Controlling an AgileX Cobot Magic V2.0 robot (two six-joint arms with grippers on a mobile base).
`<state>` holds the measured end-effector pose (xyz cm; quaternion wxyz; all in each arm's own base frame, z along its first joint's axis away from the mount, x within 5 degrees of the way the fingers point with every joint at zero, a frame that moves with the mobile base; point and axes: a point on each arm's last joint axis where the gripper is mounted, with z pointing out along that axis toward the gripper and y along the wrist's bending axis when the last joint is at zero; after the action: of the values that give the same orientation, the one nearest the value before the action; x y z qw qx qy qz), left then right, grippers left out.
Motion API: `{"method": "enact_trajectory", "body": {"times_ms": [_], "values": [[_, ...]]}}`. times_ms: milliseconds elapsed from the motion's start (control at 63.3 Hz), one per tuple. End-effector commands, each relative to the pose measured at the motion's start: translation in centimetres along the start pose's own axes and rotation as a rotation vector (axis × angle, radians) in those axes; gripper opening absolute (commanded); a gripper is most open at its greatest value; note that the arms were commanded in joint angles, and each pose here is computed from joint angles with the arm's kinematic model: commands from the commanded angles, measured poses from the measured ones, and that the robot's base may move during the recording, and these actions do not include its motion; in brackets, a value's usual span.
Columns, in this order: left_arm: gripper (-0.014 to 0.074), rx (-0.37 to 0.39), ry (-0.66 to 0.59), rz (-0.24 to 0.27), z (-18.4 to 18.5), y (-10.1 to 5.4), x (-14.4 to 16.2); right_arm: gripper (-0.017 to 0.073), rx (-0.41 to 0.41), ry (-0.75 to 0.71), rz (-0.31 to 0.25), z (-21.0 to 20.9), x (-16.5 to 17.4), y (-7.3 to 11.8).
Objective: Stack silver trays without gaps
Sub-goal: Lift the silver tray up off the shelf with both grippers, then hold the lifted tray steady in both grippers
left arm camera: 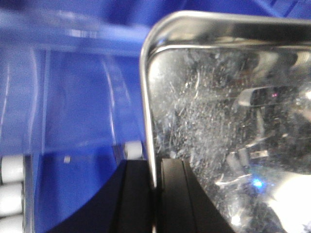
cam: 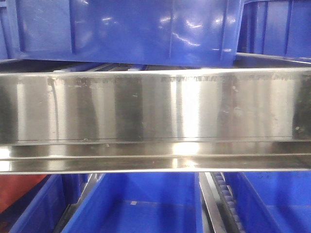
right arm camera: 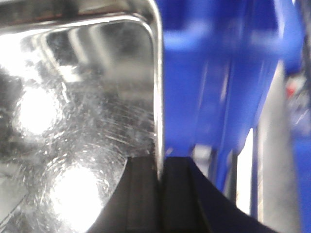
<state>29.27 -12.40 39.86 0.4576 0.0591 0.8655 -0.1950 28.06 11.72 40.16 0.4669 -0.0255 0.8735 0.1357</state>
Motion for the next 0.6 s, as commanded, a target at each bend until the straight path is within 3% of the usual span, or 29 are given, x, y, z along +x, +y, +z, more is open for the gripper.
{"method": "enact_trajectory", "body": {"times_ms": [0,158,584], "values": [[-0.0016,-0.009,-0.065,0.036,-1.0,0.0,-0.8,-0.0077,0.062,-0.073,-0.078,-1.1,-1.0,0.2],[-0.0016,-0.004,-0.094,0.036,-1.1,0.0,-1.0,-0.0077,0.123,-0.099,-0.105,-1.2,-0.9,0.8],[-0.0016,0.011,-0.15,0.04,-2.2,-0.5,-2.3,-0.0077,0.117,-0.101,-0.107,-1.2,-0.8,1.1]]}}
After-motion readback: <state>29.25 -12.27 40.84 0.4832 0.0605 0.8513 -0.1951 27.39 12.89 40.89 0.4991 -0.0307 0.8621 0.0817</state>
